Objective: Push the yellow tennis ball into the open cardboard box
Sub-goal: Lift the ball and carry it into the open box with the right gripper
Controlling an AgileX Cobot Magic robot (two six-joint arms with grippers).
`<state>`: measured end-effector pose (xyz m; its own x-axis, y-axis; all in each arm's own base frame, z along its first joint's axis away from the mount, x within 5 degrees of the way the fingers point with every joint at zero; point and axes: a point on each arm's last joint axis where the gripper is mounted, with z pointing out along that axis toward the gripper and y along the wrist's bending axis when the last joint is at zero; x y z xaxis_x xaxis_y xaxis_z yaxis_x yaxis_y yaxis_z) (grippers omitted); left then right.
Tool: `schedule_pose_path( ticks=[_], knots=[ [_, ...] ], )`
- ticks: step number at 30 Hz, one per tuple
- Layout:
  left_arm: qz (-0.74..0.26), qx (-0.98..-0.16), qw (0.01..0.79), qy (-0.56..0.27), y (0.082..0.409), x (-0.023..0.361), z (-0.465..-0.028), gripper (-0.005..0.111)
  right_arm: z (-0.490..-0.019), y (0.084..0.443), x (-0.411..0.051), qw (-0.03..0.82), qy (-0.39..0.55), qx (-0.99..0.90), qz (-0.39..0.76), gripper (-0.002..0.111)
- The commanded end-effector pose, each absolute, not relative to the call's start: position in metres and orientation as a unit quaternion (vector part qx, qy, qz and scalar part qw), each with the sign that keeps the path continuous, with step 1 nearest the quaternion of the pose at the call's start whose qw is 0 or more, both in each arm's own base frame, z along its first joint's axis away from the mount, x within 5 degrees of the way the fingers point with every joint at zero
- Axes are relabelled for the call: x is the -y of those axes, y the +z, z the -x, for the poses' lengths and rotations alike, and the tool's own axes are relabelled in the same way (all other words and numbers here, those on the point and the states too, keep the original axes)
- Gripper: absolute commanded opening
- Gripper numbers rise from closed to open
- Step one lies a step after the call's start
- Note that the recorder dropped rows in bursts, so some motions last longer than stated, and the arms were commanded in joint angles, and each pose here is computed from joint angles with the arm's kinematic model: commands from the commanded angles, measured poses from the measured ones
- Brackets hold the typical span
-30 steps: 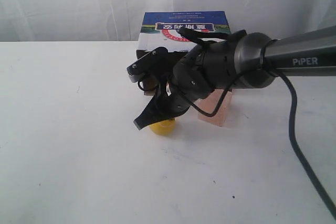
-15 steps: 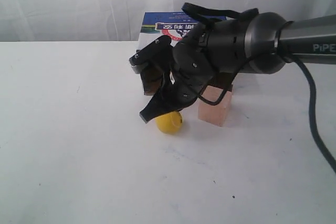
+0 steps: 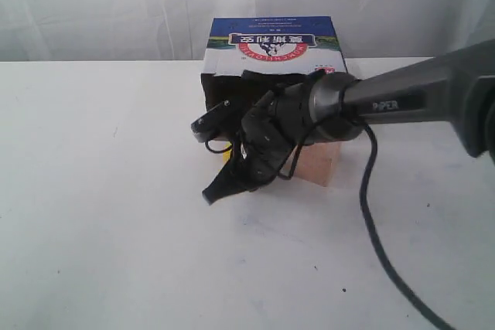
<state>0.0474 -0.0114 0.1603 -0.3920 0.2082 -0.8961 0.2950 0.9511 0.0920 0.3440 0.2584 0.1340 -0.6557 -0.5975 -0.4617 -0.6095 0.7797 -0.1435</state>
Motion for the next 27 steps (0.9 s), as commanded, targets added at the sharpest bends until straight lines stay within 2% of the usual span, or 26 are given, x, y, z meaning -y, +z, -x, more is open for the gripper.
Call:
schedule_pose_path(
  ticks=[1,3,5,9,14,21,27],
  knots=[
    [-0.155,-0.837,0.523,-0.040,0.158,0.011,-0.047,0.000,-0.393,0.201,-0.232,0.343,-0.051,-0.900,0.264,0.000],
    [-0.155,-0.837,0.523,-0.040,0.158,0.011,-0.047,0.000,-0.386,0.258,-0.221,0.402,-0.054,-0.883,0.238,0.000],
    [-0.155,-0.837,0.523,-0.040,0.158,0.011,-0.047,0.000,-0.370,0.279,-0.220,0.412,-0.043,-0.880,0.233,0.000],
    [-0.155,-0.837,0.523,-0.040,0.158,0.011,-0.047,0.000,-0.339,0.263,-0.228,0.367,-0.032,-0.898,0.241,0.000],
    [-0.155,-0.837,0.523,-0.040,0.158,0.011,-0.047,0.000,-0.306,0.252,-0.241,0.350,-0.011,-0.900,0.261,0.000],
    [-0.155,-0.837,0.523,-0.040,0.158,0.011,-0.047,0.000,-0.258,0.278,-0.257,0.362,0.110,-0.892,0.248,0.000],
    [-0.155,-0.837,0.523,-0.040,0.158,0.011,-0.047,0.000,-0.229,0.290,-0.246,0.264,0.170,-0.935,0.162,0.000]
  ],
)
